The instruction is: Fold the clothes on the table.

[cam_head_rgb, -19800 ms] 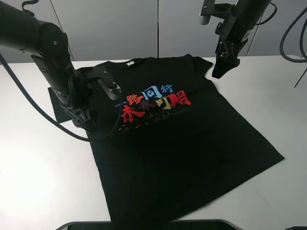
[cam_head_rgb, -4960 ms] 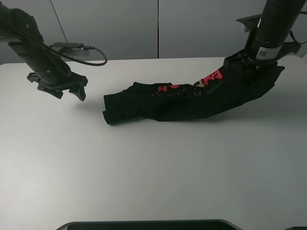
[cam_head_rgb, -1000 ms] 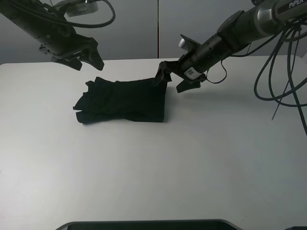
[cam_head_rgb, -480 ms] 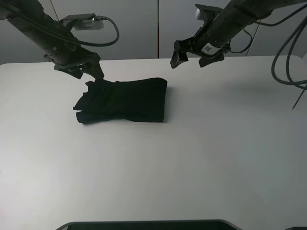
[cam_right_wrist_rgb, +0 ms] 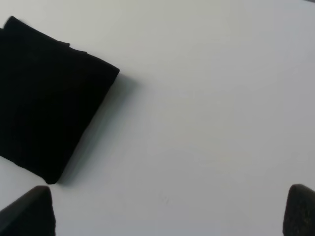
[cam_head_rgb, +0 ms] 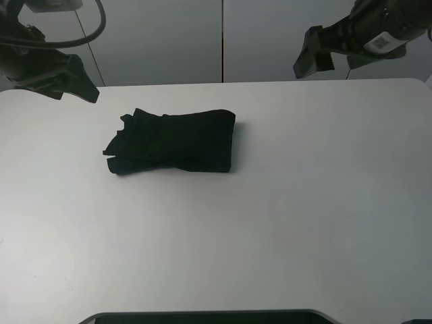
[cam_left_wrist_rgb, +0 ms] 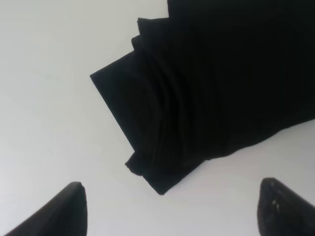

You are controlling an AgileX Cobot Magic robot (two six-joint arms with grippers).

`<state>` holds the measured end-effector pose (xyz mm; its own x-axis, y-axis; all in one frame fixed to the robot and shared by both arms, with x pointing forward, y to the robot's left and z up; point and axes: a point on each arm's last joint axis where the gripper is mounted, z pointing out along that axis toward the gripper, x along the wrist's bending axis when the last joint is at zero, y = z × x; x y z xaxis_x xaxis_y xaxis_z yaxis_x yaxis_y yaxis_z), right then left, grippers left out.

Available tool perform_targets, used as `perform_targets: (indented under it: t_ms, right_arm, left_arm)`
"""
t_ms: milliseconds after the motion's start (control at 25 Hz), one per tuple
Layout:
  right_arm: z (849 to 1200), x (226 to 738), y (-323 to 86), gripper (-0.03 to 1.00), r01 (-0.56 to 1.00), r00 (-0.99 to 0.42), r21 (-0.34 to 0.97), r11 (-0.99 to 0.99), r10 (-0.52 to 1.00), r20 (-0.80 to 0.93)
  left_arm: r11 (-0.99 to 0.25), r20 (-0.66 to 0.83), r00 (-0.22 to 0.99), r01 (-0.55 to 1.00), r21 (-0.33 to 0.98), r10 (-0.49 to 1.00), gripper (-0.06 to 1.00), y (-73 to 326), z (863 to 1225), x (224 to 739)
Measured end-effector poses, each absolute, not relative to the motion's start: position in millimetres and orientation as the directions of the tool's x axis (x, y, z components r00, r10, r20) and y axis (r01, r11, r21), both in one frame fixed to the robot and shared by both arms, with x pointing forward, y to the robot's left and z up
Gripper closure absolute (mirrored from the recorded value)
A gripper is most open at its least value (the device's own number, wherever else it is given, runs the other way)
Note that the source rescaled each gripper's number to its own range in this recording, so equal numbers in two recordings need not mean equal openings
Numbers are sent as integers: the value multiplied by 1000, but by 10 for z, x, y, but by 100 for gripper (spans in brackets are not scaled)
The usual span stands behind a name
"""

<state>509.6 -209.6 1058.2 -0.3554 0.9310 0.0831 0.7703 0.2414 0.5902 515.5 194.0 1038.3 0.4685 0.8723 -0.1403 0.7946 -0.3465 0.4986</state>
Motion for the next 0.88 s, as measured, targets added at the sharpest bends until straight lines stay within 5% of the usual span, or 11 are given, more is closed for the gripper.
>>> perform_targets:
  t_ms: [400,880]
  right_arm:
    - [10945,3797,-2471,-3,637,-379,739,220,924,52]
    - [10686,2812,-2735,-3,581,-393,790,197,918,61]
  left_arm:
    - [-293,-119,461,721,627,879,0,2308,10749,4031]
    - [-241,-80,419,657,714,904,0,2708,10816,2914]
